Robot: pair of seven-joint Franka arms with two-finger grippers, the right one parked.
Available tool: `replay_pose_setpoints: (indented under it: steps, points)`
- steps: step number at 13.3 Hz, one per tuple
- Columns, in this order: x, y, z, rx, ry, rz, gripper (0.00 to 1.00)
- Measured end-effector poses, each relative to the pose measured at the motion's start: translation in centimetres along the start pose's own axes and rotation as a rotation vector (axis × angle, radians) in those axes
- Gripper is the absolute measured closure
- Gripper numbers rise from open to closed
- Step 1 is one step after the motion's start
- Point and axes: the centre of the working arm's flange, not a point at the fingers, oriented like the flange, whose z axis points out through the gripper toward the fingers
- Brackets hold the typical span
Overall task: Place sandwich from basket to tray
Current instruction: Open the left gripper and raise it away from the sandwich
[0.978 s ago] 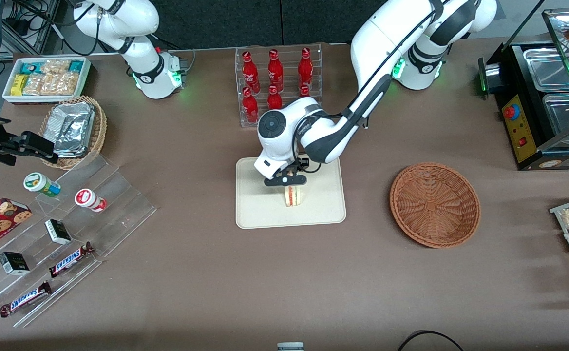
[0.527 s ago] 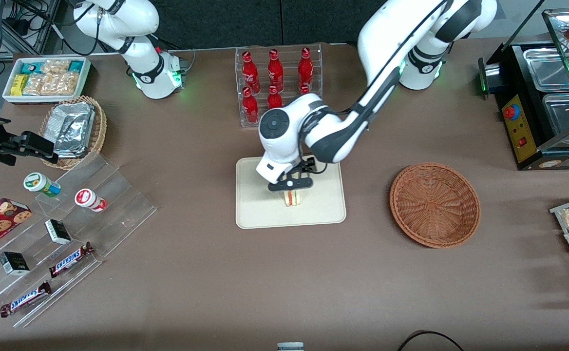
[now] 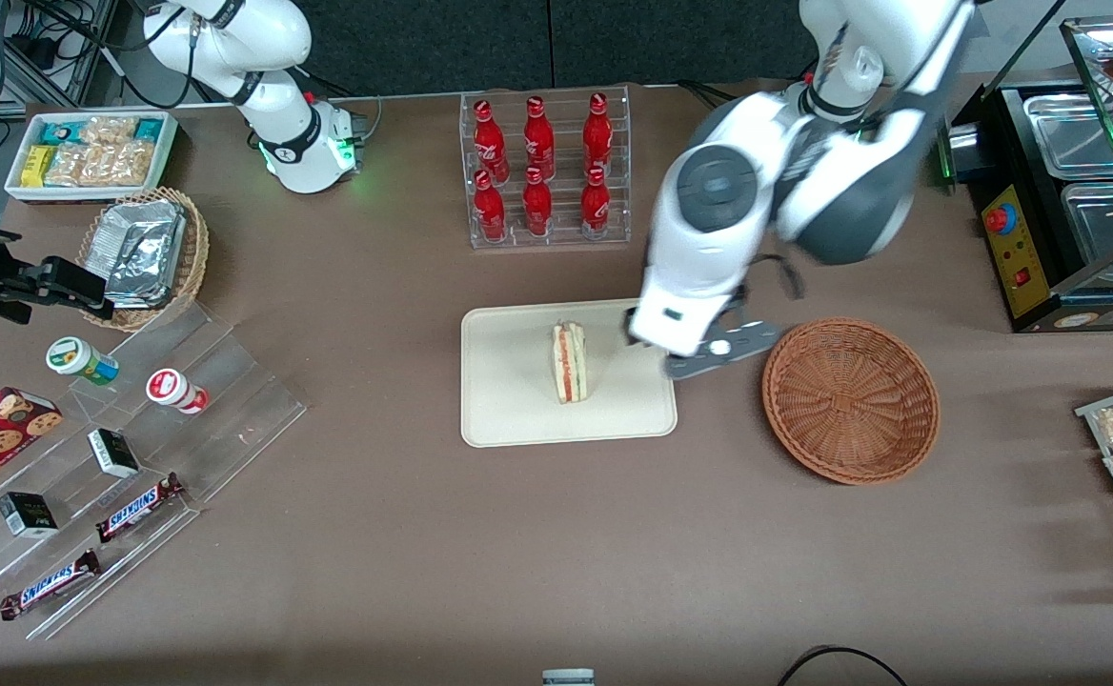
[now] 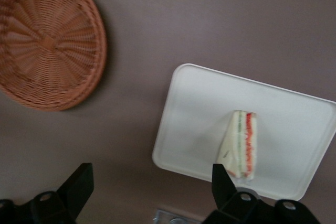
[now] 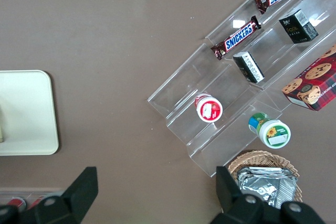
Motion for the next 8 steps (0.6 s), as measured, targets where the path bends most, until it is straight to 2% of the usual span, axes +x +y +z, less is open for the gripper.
replay_pose_setpoints:
  steps: [5, 8]
  points:
    - [3.2, -10.5, -4.6, 0.054, -0.060, 0.100, 0.00]
    - [4.9, -18.5, -7.2, 0.064, -0.104, 0.205, 0.00]
